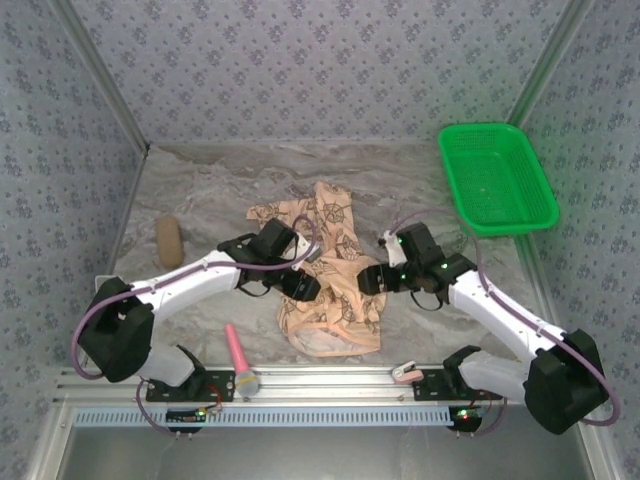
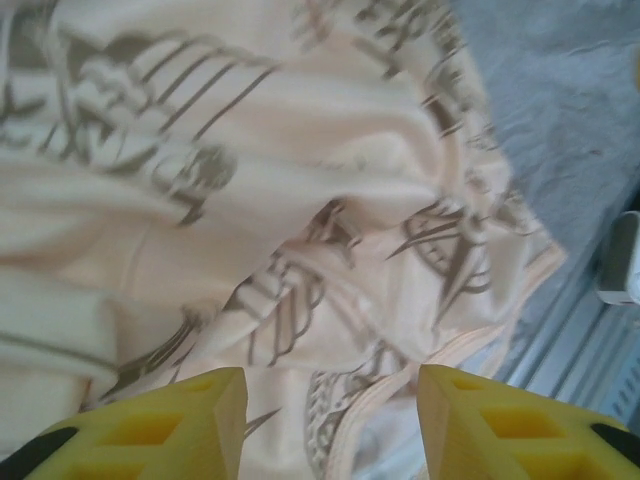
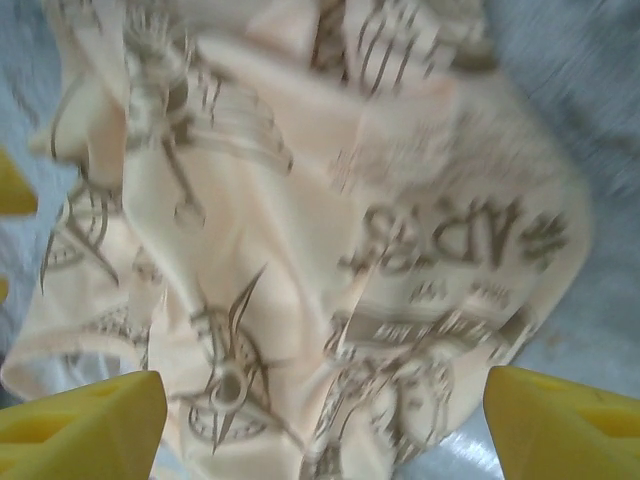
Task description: Fold the inside-out t-shirt
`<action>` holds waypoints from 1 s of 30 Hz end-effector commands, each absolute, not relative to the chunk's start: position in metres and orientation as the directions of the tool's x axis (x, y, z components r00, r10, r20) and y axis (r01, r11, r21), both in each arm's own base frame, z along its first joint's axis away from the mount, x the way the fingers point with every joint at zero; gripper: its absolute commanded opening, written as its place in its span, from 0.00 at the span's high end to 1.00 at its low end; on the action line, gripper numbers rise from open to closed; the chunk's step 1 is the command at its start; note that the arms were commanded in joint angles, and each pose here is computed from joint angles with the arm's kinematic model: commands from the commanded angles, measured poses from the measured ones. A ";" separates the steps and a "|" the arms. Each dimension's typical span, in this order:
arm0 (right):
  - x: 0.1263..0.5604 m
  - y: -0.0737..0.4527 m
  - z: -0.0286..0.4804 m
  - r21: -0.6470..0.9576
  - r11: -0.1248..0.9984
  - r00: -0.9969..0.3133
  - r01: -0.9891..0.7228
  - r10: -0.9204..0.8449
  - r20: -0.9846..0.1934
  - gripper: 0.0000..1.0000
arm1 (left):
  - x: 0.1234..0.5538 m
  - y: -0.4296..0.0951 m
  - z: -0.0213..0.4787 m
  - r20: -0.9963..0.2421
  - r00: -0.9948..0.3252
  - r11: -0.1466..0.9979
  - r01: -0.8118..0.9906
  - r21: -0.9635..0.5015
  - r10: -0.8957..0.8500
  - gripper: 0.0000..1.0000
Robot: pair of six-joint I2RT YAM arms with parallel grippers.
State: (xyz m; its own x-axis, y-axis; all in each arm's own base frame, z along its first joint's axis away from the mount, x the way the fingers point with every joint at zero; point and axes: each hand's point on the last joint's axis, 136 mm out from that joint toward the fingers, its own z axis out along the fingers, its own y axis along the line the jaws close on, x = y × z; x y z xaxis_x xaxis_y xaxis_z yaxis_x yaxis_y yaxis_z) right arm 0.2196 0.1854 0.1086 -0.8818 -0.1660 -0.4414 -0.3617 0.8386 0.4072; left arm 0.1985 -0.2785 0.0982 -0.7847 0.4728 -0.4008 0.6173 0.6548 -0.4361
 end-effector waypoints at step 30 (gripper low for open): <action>0.246 0.205 0.104 0.300 0.865 -0.857 -0.402 -0.240 -0.457 0.16 | 0.314 -0.209 0.068 -0.172 -0.956 0.916 -0.163 -0.368 -0.239 1.00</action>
